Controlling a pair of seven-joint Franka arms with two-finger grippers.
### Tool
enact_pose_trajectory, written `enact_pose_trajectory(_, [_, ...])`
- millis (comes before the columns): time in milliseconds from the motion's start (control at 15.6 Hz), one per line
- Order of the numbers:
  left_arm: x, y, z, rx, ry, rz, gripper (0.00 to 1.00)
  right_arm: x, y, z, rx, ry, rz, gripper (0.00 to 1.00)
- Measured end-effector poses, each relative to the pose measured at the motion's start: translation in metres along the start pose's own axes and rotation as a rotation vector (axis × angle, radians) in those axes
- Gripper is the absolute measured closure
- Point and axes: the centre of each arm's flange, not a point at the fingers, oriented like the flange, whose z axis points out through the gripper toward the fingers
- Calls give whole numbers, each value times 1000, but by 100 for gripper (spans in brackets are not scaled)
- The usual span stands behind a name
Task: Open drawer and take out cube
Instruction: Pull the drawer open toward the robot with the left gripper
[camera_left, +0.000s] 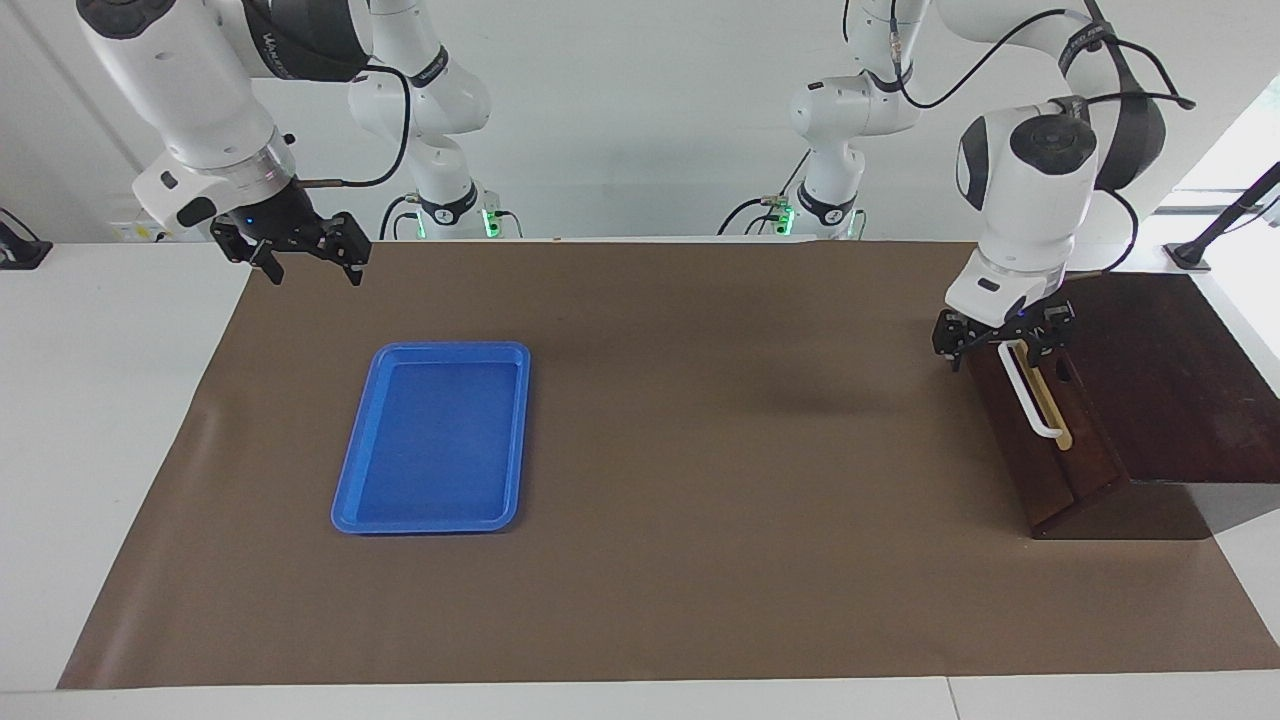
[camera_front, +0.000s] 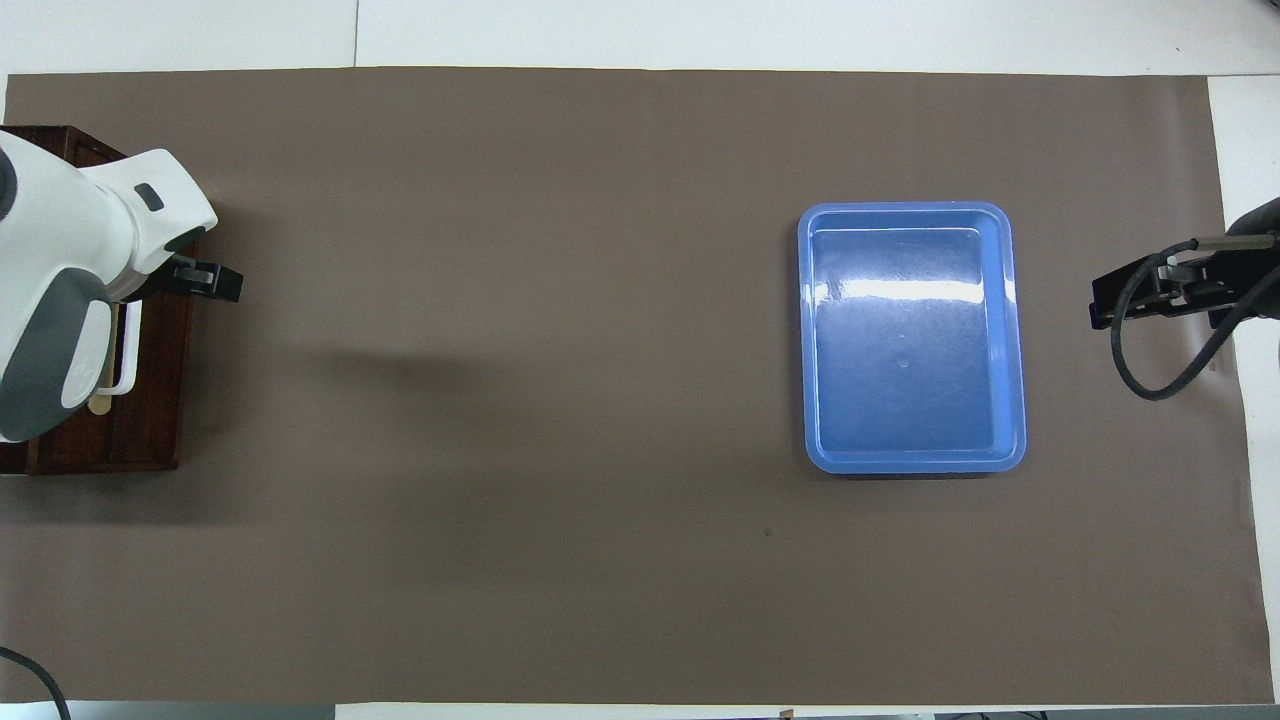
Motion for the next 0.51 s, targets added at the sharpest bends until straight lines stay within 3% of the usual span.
enact_pose_trajectory(514, [0, -25, 51, 30, 30, 8, 0, 0, 1, 0, 0, 0, -54, 0])
